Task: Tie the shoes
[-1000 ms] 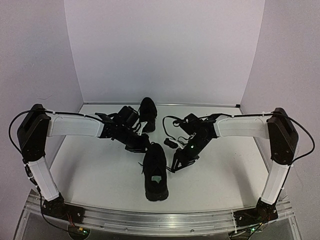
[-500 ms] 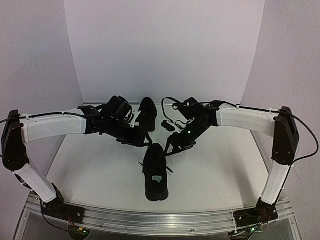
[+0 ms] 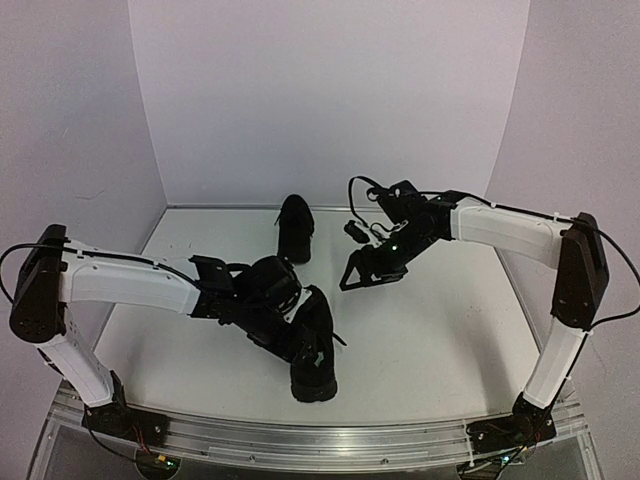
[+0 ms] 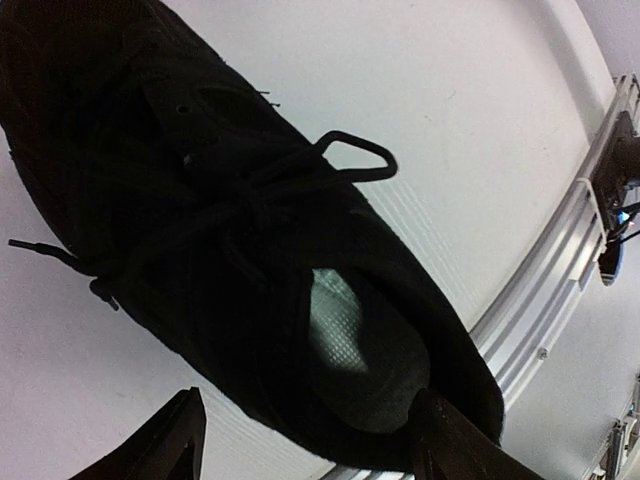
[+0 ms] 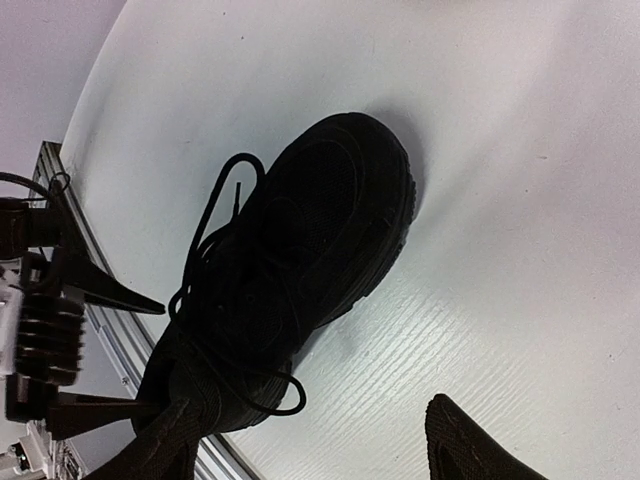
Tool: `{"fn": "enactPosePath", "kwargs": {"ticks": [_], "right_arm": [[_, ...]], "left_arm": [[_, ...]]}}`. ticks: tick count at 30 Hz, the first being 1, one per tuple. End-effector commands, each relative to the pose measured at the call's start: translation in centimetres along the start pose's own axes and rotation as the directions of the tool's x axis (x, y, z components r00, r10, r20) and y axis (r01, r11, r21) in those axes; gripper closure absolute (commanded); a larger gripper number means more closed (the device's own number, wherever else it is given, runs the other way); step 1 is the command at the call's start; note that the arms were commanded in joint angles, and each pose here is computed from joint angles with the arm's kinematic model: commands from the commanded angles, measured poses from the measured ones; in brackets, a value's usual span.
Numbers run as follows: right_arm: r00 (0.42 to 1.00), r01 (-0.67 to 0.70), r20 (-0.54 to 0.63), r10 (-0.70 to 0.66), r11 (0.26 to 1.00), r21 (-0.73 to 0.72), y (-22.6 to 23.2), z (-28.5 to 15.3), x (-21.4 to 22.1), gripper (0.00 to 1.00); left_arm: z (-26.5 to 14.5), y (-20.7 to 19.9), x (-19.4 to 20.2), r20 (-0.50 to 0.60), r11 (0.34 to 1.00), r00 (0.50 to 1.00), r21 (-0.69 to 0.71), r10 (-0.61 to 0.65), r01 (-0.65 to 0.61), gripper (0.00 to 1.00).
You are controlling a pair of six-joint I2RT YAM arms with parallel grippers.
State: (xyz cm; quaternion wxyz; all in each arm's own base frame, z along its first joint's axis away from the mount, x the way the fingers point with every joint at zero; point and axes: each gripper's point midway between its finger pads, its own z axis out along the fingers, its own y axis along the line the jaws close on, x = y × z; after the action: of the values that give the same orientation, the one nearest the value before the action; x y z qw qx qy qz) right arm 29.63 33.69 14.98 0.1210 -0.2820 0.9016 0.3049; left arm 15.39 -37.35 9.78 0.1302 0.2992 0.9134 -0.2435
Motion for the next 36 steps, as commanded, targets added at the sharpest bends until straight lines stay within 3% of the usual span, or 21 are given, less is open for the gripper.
{"fn": "enactPosePath", "kwargs": {"ticks": [1,4,11,13,19,27,32,36], "right_arm": [[0.999,0.022,0.040,-0.021,1.000,-0.013,1.0,-1.3,-0.5,0.26],[0.999,0.024,0.044,-0.023,1.000,-0.015,1.1,-1.5,-0.5,0.26],[0.999,0.033,0.044,-0.033,0.999,-0.017,1.2,-1.6,-0.4,0.26],[0.999,0.035,0.043,-0.034,0.999,-0.016,1.1,-1.5,-0.4,0.26],[0.998,0.039,0.048,-0.038,0.999,-0.026,1.1,-1.3,-1.1,0.24],[0.997,0.022,0.076,-0.020,1.000,-0.022,0.5,-1.9,-2.5,0.15],[0.996,-0.003,0.090,0.004,1.000,-0.015,0.0,-2.1,-3.1,0.13],[0.993,-0.028,0.113,0.028,1.000,-0.004,-0.6,-2.8,-3.8,0.11]], "left_arm": [[1.8,0.7,-1.3,0.052,0.996,0.997,-0.061,-0.057,0.060,0.30],[2.3,1.3,-2.0,0.084,0.991,0.992,-0.095,-0.091,0.099,0.38],[-0.5,4.6,-3.7,0.237,0.945,0.961,-0.255,-0.145,0.205,0.88],[-2.0,5.5,-4.4,0.281,0.931,0.946,-0.275,-0.161,0.241,0.98],[-8.4,9.6,-7.9,0.434,0.890,0.870,-0.264,-0.233,0.371,1.00],[-18.9,20.5,-13.2,0.630,0.806,0.736,-0.285,-0.250,0.518,1.00],[-21.1,26.8,-17.4,0.629,0.830,0.753,-0.306,-0.191,0.466,0.98],[-20.3,30.8,-21.1,0.602,0.862,0.787,-0.320,-0.137,0.395,0.97]]}}
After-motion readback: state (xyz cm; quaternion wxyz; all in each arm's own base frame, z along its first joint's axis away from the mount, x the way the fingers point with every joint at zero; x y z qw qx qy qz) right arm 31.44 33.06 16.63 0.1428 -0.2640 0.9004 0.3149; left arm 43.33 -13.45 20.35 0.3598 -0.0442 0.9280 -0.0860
